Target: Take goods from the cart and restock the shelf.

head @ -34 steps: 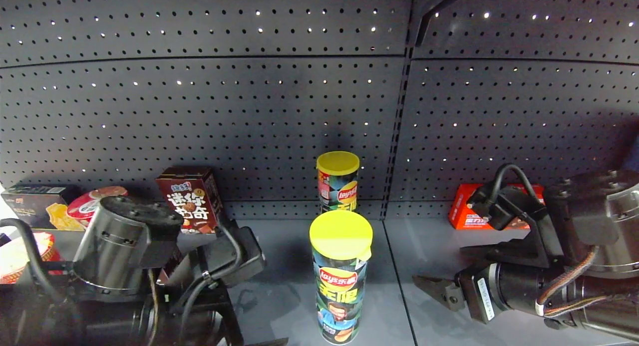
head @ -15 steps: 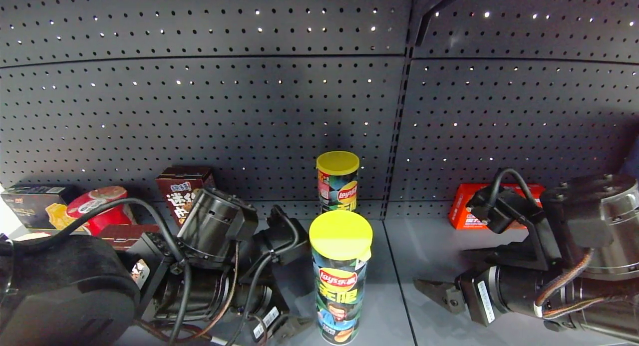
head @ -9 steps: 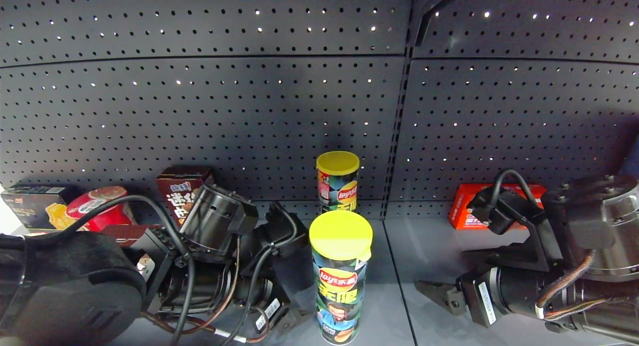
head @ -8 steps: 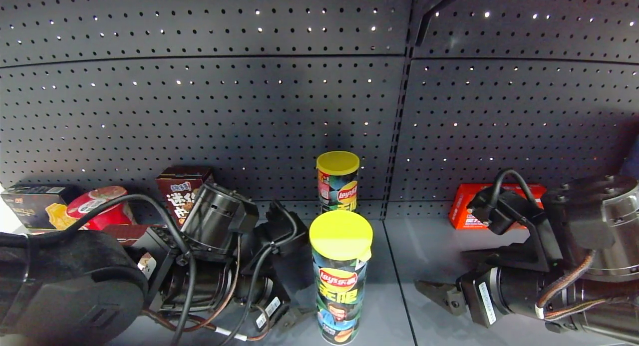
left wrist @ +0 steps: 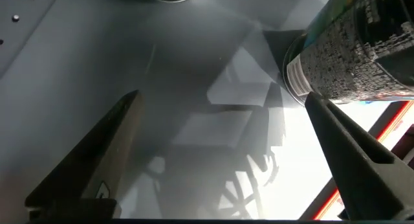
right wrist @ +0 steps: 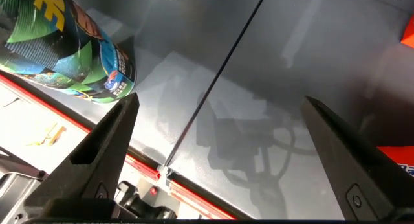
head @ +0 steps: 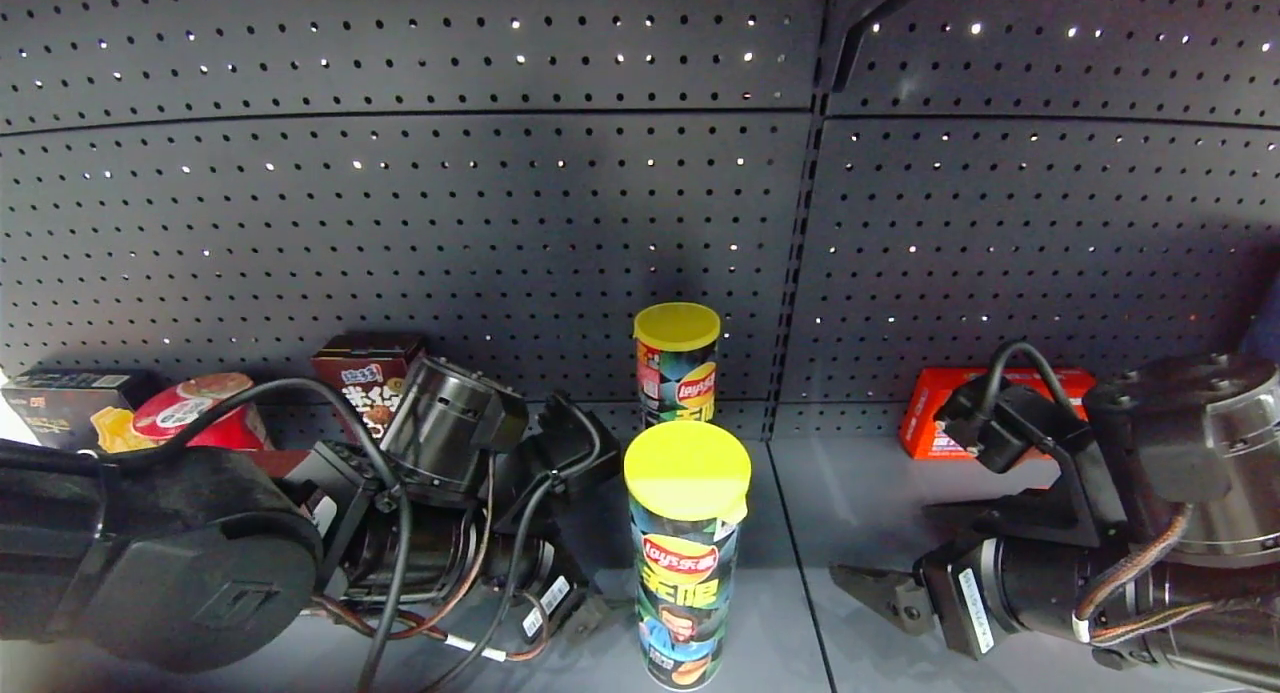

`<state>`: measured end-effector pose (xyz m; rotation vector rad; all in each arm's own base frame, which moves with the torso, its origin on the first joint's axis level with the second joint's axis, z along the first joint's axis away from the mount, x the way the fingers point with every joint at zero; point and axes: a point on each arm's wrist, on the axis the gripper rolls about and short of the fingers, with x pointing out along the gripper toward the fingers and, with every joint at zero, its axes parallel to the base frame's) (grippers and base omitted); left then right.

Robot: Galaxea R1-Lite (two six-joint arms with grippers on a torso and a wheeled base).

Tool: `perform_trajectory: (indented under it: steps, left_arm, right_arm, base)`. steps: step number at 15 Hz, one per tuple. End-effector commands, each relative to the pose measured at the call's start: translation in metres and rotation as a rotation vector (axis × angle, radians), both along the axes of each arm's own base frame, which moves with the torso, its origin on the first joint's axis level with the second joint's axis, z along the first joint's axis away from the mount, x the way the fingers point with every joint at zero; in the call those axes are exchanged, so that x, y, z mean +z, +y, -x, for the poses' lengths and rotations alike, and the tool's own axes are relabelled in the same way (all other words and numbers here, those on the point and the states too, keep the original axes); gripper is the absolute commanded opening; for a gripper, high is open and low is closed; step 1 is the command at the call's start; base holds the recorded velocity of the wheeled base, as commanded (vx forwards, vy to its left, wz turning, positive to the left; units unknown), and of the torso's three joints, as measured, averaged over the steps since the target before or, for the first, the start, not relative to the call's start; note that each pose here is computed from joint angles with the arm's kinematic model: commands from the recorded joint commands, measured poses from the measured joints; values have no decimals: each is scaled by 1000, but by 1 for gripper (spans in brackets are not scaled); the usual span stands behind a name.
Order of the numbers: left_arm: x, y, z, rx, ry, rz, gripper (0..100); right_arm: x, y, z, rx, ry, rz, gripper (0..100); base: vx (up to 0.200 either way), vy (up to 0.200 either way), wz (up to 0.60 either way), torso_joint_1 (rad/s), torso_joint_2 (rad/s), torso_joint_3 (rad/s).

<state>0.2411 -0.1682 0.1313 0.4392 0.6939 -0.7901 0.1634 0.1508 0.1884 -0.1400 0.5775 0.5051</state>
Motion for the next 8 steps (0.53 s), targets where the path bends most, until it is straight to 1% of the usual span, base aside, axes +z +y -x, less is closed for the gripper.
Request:
perform_trajectory:
  steps: [1, 6, 7, 8]
  left_arm:
    - [1, -3, -1, -6, -3, 2, 100]
    - [-3, 0, 1, -2, 10, -8, 100]
    - [-1, 7, 7, 7, 7, -8, 100]
    - [7, 10, 12, 10, -15, 4, 100]
  right_arm:
    - [-1, 0, 0, 0, 3, 2, 100]
    - [-1, 0, 0, -1, 5, 1, 100]
    - [0, 0, -1, -3, 3, -1, 100]
    - [0, -1, -2, -7, 2, -2, 100]
  base:
    - [0, 0, 0, 0, 0, 0]
    - [0, 0, 0, 0, 0, 0]
    - [0, 0, 0, 0, 0, 0]
    - [0, 0, 0, 0, 0, 0]
